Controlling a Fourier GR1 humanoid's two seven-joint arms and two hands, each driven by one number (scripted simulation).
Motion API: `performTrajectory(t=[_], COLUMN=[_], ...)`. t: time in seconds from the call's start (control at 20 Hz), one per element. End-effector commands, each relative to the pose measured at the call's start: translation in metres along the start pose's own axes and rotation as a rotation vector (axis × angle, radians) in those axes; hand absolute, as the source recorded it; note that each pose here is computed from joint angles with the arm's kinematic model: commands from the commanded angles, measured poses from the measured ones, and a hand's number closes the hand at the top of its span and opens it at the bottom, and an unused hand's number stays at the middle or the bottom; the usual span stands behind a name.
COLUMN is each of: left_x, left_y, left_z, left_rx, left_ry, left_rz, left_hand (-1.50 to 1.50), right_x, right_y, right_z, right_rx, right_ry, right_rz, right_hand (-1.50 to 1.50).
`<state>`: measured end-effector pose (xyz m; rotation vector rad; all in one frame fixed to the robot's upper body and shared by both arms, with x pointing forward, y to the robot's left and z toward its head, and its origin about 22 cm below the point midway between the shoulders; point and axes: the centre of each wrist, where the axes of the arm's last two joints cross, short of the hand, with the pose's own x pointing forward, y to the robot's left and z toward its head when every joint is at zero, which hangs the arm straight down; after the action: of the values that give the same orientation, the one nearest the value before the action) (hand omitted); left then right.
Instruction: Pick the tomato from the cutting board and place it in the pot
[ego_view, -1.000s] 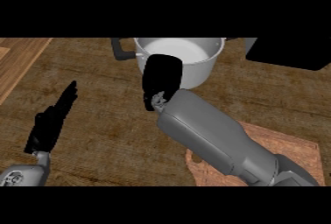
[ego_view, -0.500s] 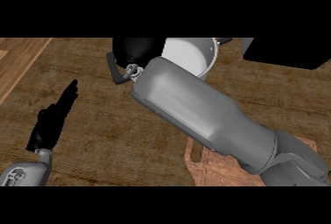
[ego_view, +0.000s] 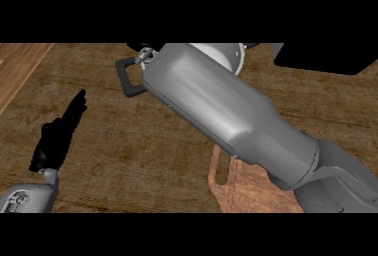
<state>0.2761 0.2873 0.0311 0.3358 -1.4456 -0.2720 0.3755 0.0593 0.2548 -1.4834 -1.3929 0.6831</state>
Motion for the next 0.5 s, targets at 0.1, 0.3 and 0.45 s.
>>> performTrajectory(t=[0.1, 0.3, 0.45], left_x=[-0.017, -0.007, -0.011], left_y=[0.011, 0.015, 0.003], left_z=[0.009, 0.006, 0.012], left_rx=[0.015, 0.031, 0.031], left_ry=[0.029, 0.014, 0.002], left_rz=[0.002, 0.0, 0.009], left_hand=[0.0, 0.0, 0.0], right_x=[0.002, -0.01, -0.027], right_y=[0.002, 0.017, 0.043], right_z=[-0.012, -0.029, -0.034], right_rx=[-0.061, -0.053, -0.059], right_ry=[0.209, 0.222, 0.233], right_rz=[-0.14, -0.131, -0.131], right_hand=[1.5, 1.5, 1.5])
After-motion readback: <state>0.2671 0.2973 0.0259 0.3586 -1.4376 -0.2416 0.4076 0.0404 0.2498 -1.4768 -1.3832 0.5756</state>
